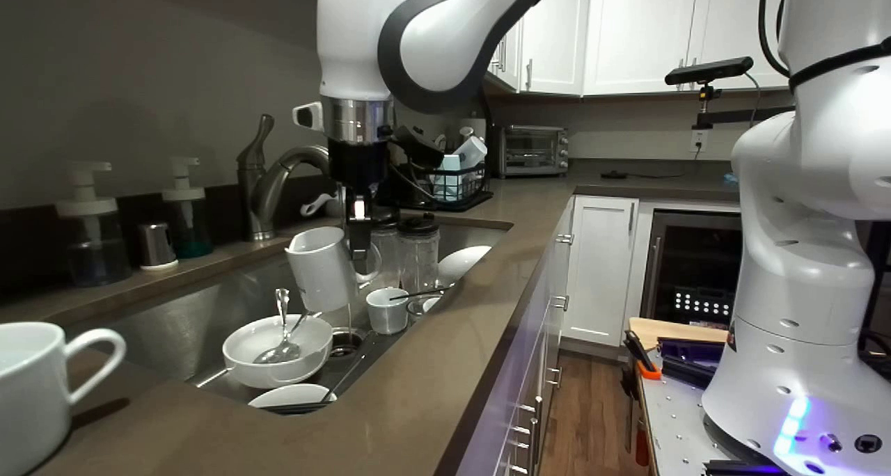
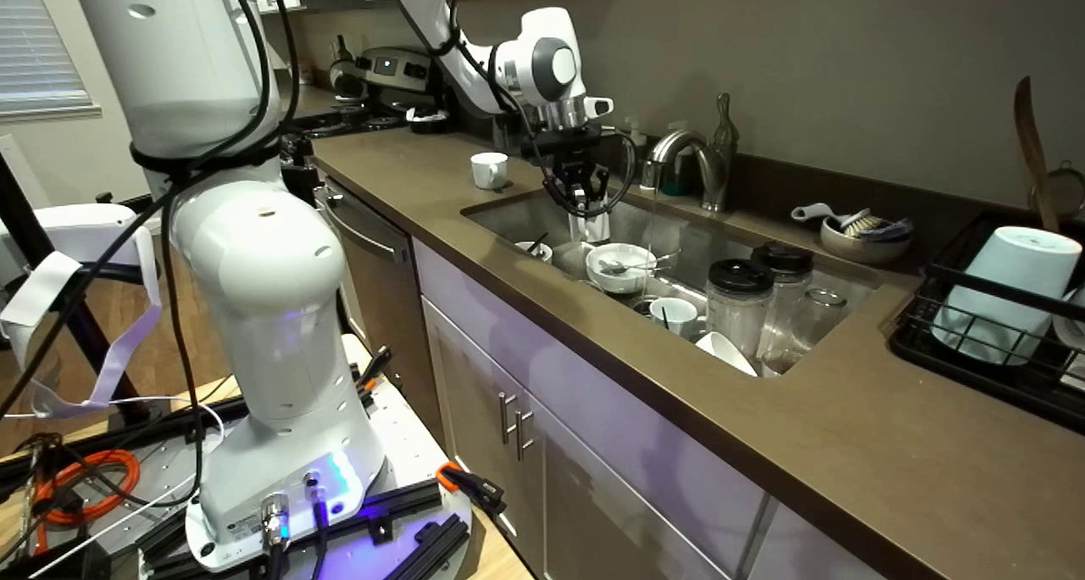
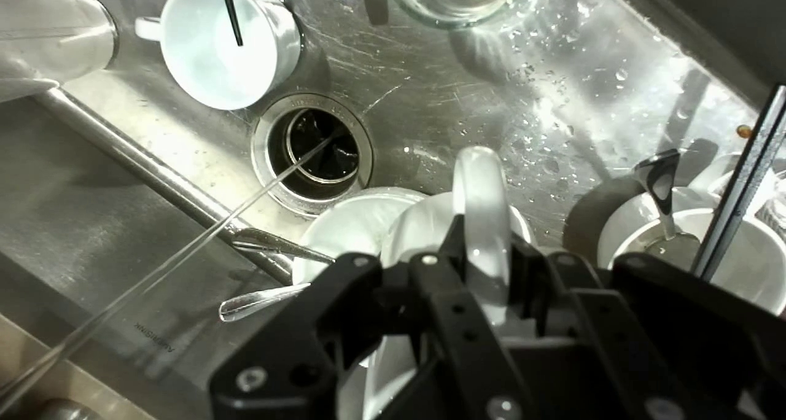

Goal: Take the white mug on the right side of the counter, put some water in it and place it next to the white mug on the left

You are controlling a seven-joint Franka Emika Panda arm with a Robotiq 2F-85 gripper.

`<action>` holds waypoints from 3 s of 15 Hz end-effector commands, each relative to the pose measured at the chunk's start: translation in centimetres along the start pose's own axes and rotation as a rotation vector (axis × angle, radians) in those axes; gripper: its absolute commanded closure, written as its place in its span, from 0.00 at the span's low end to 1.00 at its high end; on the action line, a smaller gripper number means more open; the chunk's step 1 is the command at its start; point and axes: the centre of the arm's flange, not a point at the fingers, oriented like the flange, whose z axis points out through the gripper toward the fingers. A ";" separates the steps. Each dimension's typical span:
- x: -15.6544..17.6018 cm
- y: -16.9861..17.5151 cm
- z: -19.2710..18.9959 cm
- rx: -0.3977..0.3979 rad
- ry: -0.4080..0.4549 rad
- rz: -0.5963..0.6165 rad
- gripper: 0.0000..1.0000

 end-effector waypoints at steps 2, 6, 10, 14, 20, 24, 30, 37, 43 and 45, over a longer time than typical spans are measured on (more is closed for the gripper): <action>0.8 -0.9 -0.9 -0.011 0.004 -0.028 0.96; 2.5 -3.5 -3.8 -0.059 0.018 -0.108 0.96; 3.8 -6.1 -7.5 -0.113 0.059 -0.186 0.96; 4.5 -7.9 -10.1 -0.131 0.133 -0.238 0.96; 6.3 -9.4 -11.8 -0.110 0.233 -0.335 0.96; 7.5 -9.4 -12.6 -0.088 0.289 -0.414 0.96; 8.5 -7.1 -12.5 0.018 0.380 -0.519 0.96; 8.6 -6.7 -11.0 0.057 0.370 -0.573 0.90; 8.8 -6.6 -10.9 0.058 0.371 -0.580 0.90; 8.8 -6.6 -10.9 0.058 0.371 -0.580 0.90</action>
